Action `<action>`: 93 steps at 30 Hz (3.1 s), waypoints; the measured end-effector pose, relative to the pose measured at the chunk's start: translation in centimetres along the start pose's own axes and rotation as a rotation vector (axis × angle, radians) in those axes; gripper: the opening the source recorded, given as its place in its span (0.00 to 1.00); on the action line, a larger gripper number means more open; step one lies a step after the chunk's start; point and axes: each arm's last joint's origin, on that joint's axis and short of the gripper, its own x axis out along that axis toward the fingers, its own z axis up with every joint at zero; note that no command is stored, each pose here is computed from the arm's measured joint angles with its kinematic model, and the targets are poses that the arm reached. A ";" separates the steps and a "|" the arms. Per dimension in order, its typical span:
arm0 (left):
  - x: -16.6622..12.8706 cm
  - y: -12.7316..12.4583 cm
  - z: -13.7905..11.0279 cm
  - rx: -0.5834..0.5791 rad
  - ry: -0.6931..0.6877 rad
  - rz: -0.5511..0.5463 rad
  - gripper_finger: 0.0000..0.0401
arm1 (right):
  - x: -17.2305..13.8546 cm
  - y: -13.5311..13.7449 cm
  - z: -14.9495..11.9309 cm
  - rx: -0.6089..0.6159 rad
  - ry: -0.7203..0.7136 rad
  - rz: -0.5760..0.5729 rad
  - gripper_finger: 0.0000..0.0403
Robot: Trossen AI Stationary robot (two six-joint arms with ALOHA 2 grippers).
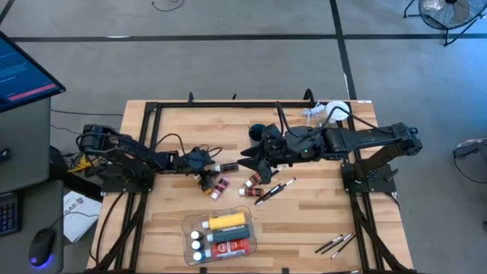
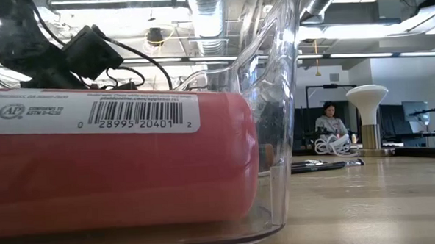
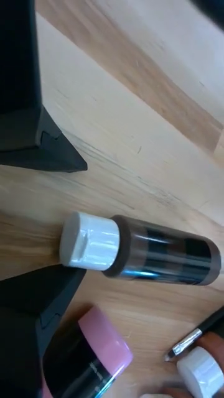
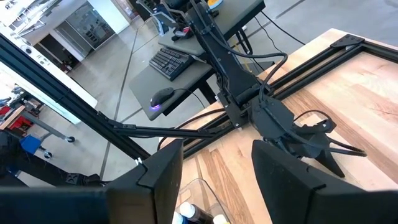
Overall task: Pick & Place Paint Supplies
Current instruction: Put the small brown paint bottle into the transparent bin
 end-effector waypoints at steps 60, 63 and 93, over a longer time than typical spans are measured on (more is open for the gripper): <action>-4.0 0.2 0.9 -0.107 0.087 -0.141 0.10 | 0.0 0.0 0.0 0.000 -0.001 -0.003 0.48; -5.3 0.4 1.3 -0.095 0.140 -0.119 0.09 | 0.0 0.0 0.0 0.000 -0.002 -0.002 0.49; -16.3 -8.9 12.8 0.481 0.623 0.013 0.08 | 0.0 -0.4 -0.7 -0.019 0.065 -0.050 0.48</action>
